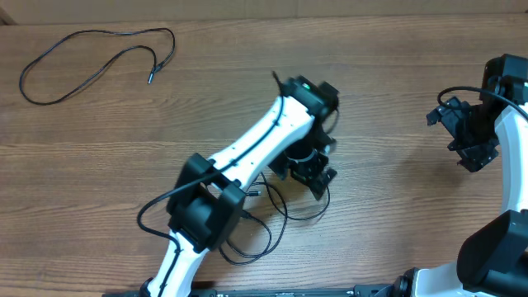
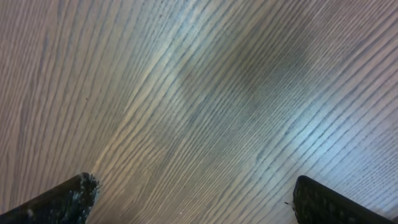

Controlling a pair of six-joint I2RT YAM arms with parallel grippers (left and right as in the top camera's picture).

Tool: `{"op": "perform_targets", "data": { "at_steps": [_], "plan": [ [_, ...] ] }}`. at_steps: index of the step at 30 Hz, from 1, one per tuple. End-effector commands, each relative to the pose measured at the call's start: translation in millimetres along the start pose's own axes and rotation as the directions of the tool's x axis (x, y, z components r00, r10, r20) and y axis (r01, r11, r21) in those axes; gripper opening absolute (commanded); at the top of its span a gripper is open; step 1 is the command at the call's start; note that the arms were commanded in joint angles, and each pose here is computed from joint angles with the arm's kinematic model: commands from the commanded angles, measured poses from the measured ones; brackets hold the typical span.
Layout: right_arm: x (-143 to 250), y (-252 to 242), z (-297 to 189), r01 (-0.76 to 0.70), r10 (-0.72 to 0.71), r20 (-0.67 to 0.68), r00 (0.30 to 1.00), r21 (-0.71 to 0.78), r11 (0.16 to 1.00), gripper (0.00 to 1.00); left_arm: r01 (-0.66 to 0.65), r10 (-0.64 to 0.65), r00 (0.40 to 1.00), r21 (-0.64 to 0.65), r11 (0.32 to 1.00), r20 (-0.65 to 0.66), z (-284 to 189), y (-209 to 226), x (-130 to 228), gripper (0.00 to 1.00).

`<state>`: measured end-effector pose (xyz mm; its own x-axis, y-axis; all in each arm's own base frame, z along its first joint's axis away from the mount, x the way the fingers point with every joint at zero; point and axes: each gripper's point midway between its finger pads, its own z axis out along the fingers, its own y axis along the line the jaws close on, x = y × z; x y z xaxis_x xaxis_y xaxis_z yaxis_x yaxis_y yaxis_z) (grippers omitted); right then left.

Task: Untangle cables

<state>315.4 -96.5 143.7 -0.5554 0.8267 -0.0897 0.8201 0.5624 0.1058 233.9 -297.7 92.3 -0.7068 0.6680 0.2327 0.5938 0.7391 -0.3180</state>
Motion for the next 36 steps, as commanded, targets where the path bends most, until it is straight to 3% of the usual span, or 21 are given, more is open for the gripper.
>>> {"op": "perform_targets", "data": {
  "at_steps": [1,8,15,16,18,21,23,29,34,36],
  "plan": [
    [-8,5,-6,-0.001,0.001,0.03,1.0,-0.015,1.0,1.0,-0.121,0.12,0.992,-0.018,0.993,-0.04,14,-17,3,1.0],
    [-8,5,-6,-0.001,0.001,0.03,1.0,-0.015,1.0,1.0,-0.183,0.179,0.982,-0.071,0.981,-0.056,33,-29,2,0.94],
    [-8,5,-6,-0.001,0.001,0.03,1.0,-0.015,1.0,1.0,-0.161,0.156,0.985,-0.076,0.984,-0.067,63,-32,3,0.92],
    [-8,5,-6,-0.001,0.001,0.03,1.0,-0.015,1.0,1.0,-0.162,0.157,0.985,-0.077,0.984,-0.072,66,-32,4,0.84],
    [-8,5,-6,-0.001,0.001,0.03,1.0,-0.015,1.0,1.0,-0.164,0.158,0.985,-0.077,0.983,-0.074,68,-32,4,0.76],
    [-8,5,-6,-0.001,0.001,0.03,1.0,-0.015,1.0,1.0,-0.154,0.149,0.987,-0.078,0.985,-0.066,70,-31,3,0.71],
    [-8,5,-6,-0.001,0.001,0.03,1.0,-0.015,1.0,1.0,-0.155,0.15,0.986,-0.078,0.985,-0.068,71,-32,3,0.54],
    [-8,5,-6,-0.001,0.001,0.03,1.0,-0.015,1.0,1.0,-0.148,0.143,0.987,-0.081,0.986,-0.074,79,-31,5,0.49],
    [-8,5,-6,-0.001,0.001,0.03,1.0,-0.015,1.0,1.0,-0.134,0.13,0.985,-0.03,0.991,-0.11,92,-34,15,0.33],
    [-8,5,-6,-0.001,0.001,0.03,1.0,-0.015,1.0,1.0,-0.134,0.129,0.986,-0.034,0.99,-0.108,91,-34,15,0.18]
  ]
}}
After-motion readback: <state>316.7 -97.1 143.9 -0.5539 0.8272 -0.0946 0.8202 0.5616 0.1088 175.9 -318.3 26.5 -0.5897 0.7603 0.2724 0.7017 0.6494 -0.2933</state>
